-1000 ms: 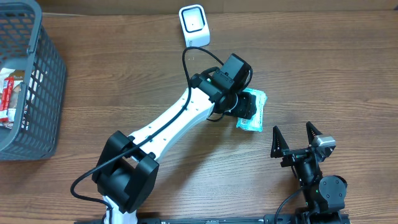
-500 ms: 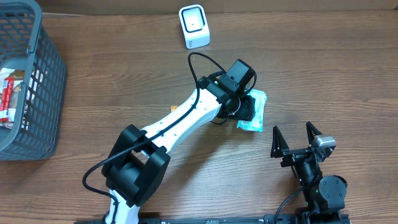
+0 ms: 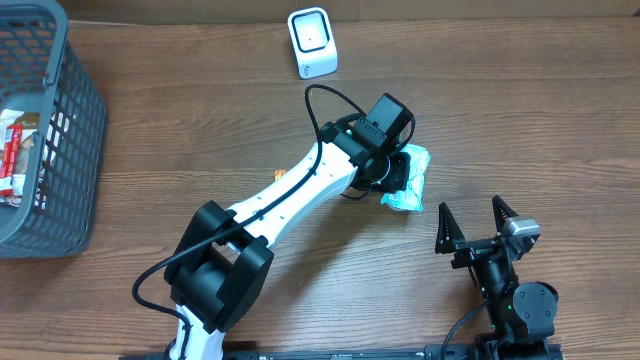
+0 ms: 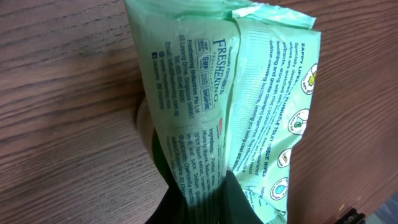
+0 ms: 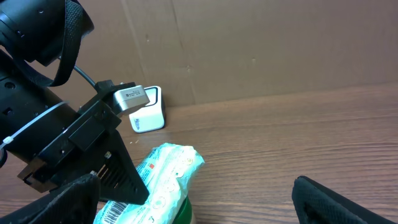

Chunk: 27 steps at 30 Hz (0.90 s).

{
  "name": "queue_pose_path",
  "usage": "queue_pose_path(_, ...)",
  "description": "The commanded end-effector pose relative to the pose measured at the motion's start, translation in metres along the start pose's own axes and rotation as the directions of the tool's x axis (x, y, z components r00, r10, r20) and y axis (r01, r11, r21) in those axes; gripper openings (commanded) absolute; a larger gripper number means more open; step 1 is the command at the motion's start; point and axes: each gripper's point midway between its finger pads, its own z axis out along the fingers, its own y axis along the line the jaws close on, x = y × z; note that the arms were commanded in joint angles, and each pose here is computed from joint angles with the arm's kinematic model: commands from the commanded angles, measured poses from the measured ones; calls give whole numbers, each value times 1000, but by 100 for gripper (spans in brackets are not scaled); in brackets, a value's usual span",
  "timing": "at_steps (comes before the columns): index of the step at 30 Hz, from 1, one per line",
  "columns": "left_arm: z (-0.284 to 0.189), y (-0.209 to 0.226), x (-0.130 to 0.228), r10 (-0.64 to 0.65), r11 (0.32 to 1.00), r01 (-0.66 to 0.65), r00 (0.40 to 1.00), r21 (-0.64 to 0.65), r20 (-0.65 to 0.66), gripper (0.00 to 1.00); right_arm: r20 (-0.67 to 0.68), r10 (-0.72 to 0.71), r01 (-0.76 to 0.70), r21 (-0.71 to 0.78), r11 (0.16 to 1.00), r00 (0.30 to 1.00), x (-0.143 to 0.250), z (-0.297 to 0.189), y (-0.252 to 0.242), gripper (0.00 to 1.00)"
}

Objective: Scan the item barcode

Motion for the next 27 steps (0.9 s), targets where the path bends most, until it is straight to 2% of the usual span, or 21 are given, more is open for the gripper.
queue_pose_path(1, 1, 0, -1, -2, 1000, 2, 1000, -2, -8, 4, 4, 3, -3, 12, 1000, 1000, 2, 0, -3, 100)
queue_pose_path(17, -79, -35, -34, 3, 974, -29, 993, 225, 119, 4, 4, 3, -3, 12, 1000, 1000, 2, 0, -3, 100)
queue_pose_path(23, -87, -12, -42, -42, 983, 18, 991, 184, 130, 4, 4, 3, -3, 12, 1000, 1000, 2, 0, -3, 100)
queue_pose_path(27, -89, 28, -45, -102, 994, 94, 985, 60, 136, 4, 4, 3, -3, 12, 1000, 1000, 2, 0, -3, 100)
